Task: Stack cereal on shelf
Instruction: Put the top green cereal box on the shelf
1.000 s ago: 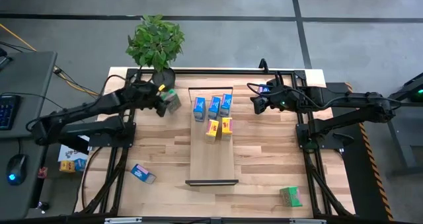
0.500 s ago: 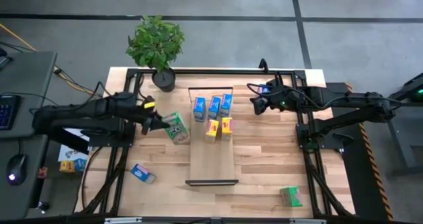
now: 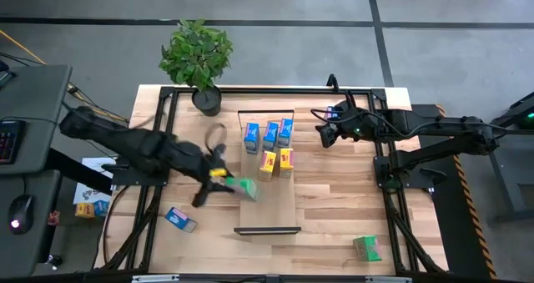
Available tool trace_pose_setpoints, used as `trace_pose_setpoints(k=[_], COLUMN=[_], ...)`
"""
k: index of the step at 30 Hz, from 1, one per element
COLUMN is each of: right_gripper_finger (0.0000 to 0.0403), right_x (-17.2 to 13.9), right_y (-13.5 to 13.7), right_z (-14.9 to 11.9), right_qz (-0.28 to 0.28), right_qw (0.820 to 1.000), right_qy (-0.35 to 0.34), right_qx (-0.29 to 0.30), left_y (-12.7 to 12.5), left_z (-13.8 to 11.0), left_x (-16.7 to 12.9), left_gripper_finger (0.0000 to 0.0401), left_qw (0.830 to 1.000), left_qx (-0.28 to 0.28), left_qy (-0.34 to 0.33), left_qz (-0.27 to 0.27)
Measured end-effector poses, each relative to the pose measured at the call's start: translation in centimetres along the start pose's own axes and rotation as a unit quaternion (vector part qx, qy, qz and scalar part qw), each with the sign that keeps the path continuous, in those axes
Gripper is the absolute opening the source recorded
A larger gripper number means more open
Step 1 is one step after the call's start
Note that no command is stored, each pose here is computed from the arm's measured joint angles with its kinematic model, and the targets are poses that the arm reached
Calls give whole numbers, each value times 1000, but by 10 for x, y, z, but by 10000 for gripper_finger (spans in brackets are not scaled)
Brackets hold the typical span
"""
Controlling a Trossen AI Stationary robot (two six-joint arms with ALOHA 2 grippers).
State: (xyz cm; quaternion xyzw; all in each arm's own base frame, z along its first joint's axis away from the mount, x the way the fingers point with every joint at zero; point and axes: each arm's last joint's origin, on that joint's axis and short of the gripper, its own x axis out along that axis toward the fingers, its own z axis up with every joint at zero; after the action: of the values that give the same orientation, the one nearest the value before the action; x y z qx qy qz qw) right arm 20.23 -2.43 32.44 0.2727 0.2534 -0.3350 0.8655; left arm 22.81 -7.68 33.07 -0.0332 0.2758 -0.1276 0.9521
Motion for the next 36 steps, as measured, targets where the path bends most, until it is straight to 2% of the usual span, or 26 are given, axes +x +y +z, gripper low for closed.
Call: trace_pose_setpoints(k=[5,8,12,15,21,28,31,36], right_gripper_finger=[279,279,279,279,279,279,279,279], right_x=[0,0,0,0,0,0,0,0], right_y=[0,0,0,0,0,0,0,0], right_z=[0,0,0,-1,-1,-1,-1,-1], right_qz=[0,1,0,-1,1,1,1,0], right_qw=[1000,1000,999,999,999,999,999,1000], right_qy=[0,1,2,3,7,8,7,6], right_qx=[-21,-28,-40,-40,-41,-36,-34,-16], left_y=[-6,-5,1,10,29,45,47,48], left_z=[2,-4,-10,-14,-11,-17,-26,-24], left_x=[38,55,68,75,75,75,77,77], left_gripper_finger=[144,148,147,145,146,147,147,147], left_qw=[997,993,985,982,980,981,979,979], left_qx=[61,90,119,112,142,131,121,129], left_qy=[51,82,109,127,123,137,153,138], left_qz=[-2,-4,-61,-85,-62,-46,-60,-71])
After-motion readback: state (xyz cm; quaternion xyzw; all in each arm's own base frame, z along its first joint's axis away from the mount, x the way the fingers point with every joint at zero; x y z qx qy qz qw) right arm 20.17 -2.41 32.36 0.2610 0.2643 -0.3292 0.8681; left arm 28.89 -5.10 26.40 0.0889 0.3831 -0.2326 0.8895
